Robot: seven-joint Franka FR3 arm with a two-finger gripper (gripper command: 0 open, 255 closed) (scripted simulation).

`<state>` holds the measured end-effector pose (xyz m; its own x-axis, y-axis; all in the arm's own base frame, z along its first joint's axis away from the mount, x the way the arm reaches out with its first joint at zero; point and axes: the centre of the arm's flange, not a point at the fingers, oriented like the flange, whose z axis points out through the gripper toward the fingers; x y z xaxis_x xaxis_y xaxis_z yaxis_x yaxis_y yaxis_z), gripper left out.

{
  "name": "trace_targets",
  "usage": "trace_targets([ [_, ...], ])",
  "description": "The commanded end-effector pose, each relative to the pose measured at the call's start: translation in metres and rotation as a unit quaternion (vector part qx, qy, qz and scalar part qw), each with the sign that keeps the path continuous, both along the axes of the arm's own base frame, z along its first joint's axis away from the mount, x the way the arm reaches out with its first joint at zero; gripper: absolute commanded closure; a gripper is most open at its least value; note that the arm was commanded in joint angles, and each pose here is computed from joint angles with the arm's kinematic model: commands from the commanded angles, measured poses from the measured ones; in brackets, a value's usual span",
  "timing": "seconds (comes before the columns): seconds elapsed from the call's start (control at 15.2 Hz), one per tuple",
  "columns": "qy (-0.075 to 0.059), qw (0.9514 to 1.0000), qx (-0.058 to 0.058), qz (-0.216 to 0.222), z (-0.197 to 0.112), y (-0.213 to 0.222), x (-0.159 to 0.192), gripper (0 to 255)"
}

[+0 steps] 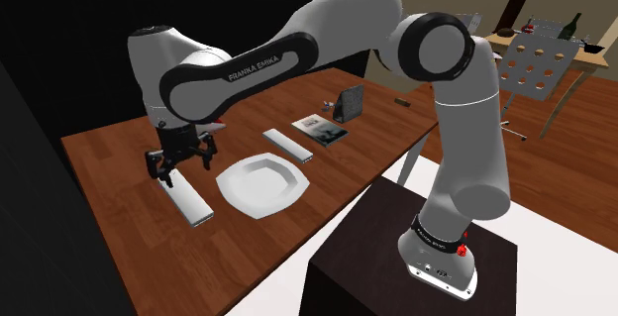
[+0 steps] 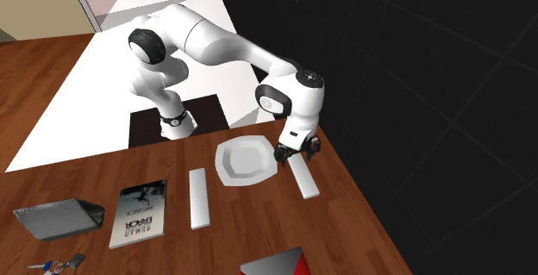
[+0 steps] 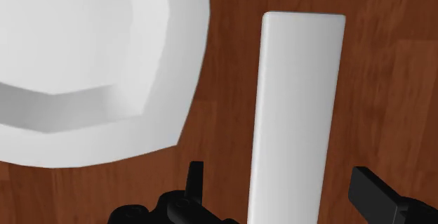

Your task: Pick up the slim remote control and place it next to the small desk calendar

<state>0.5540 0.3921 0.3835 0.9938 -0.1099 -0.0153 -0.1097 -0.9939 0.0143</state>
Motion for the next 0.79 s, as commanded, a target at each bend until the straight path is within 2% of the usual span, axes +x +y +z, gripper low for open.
trace_targets([
  [0.0, 0.0, 1.0, 0.002, 0.001, -0.013, 0.021, 0.009, 0],
  [0.46, 0.0, 1.0, 0.002, 0.001, -0.05, 0.021, 0.008, 0],
  [0.73, 0.0, 1.0, 0.002, 0.001, -0.053, 0.021, 0.008, 0],
])
